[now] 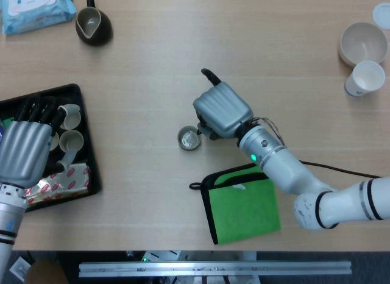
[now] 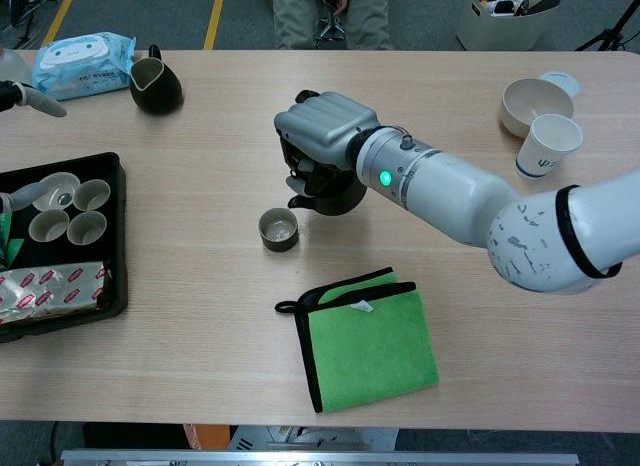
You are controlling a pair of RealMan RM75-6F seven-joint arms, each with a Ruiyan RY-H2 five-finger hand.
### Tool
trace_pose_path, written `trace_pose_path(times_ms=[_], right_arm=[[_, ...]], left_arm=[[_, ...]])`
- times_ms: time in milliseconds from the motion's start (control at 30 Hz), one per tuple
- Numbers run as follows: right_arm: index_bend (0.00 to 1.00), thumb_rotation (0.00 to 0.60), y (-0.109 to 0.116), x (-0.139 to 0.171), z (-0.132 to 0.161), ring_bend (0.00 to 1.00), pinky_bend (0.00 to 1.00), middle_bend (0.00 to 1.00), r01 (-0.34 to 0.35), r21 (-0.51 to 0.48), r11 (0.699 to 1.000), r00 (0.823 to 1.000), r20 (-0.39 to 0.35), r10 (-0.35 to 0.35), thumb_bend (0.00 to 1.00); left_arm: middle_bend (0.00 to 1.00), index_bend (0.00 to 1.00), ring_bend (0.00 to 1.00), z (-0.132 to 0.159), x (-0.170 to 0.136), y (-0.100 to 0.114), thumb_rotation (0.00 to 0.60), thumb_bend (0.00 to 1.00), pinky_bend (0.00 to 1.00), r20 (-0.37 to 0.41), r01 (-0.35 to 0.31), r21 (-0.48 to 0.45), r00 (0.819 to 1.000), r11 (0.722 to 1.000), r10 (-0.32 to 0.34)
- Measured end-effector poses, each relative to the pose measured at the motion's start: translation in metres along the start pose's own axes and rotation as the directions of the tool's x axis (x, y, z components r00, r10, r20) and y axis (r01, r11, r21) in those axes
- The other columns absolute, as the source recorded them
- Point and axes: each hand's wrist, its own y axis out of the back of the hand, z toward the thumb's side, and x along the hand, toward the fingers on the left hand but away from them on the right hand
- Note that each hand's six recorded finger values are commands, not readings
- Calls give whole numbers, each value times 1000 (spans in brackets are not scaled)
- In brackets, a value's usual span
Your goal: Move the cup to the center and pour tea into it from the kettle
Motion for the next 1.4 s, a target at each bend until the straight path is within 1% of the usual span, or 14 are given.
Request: trace_pose_path(times_ms=[667,1400], right_arm=[[1000,581,4,-3,11,908,13,946,-10,86,996,1000,-6,10,409],[1000,585,8,-5,13,908,13,946,-7,121,993,1000,2,7,410]], left_arm=[[181,222,149,-2,-1,-1,600,281,119,1,-1,-12,1000,1000,1],[181,222,149,-3,-1,-3,600,282,119,2,4,-16,1000,1000,-4]])
